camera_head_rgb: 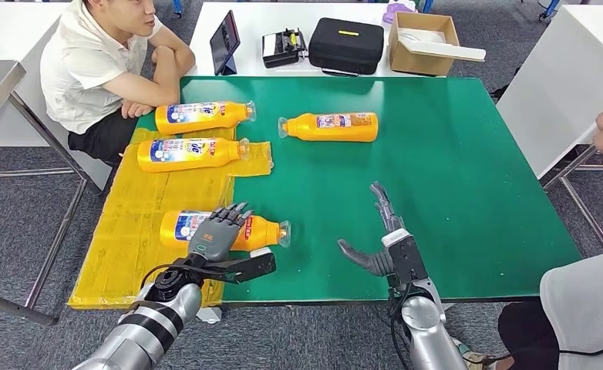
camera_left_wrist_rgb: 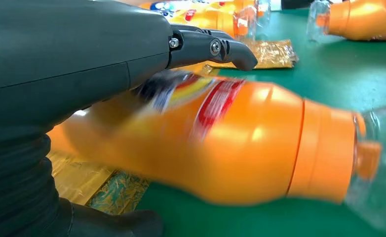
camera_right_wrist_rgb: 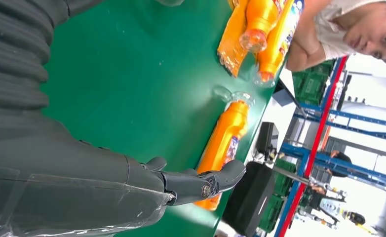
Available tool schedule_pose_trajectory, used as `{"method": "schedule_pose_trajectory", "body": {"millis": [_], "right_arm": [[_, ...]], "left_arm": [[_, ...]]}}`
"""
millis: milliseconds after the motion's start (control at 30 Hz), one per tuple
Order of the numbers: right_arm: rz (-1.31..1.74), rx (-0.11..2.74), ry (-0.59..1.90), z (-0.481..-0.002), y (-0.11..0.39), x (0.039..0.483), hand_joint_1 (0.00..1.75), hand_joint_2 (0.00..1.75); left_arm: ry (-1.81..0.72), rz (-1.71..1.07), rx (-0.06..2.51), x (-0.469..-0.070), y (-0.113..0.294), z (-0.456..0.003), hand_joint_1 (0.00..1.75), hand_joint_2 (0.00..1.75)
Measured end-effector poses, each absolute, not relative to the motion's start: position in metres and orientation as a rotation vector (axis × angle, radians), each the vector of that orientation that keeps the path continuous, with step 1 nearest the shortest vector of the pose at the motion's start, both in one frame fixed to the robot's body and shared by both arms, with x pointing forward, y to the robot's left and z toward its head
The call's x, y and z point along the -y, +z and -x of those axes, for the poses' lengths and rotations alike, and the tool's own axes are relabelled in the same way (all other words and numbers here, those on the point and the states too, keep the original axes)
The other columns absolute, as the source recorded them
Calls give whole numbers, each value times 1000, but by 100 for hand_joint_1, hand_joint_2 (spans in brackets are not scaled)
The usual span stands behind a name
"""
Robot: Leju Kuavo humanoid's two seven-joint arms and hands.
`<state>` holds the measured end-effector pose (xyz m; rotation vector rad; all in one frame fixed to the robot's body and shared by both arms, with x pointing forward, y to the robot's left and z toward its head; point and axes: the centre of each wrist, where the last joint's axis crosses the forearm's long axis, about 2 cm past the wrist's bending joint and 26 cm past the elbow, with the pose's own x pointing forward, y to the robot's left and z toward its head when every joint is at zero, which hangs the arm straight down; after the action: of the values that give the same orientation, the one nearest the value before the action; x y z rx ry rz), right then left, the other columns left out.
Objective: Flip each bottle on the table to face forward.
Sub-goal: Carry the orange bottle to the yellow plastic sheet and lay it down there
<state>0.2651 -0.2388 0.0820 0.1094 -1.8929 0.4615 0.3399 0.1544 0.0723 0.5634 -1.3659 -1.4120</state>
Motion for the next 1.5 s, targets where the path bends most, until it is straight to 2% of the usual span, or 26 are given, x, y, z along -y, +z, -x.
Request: {"method": "schedule_pose_trajectory", "body": {"millis": [233, 433, 700, 1100, 1367, 1433, 1500], "right_arm": [[-126, 1882, 456, -265, 77, 240, 0, 175], [-128, 1876, 458, -265, 74, 240, 0, 175], [-124, 1879, 451, -264, 71, 240, 0, 175], [-115, 1881, 446, -263, 69, 241, 0, 175], [-103, 1881, 432, -262, 68, 240, 0, 175], [-114, 1859, 390, -261, 67, 240, 0, 87], [-63, 1812, 338, -258, 65, 240, 0, 87]], "left_arm": [[-1358, -438, 1488, -157, 70, -335, 0, 175], [-1329, -442, 1565, -152, 72, -326, 0, 175], [-1023, -361, 1908, -140, 81, -298, 0, 175], [-888, -261, 2017, -133, 97, -287, 0, 175], [-605, -154, 2187, -125, 107, -274, 0, 175], [-515, -67, 2164, -122, 109, -269, 0, 175], [-363, 139, 2046, -116, 108, -260, 0, 175]]}}
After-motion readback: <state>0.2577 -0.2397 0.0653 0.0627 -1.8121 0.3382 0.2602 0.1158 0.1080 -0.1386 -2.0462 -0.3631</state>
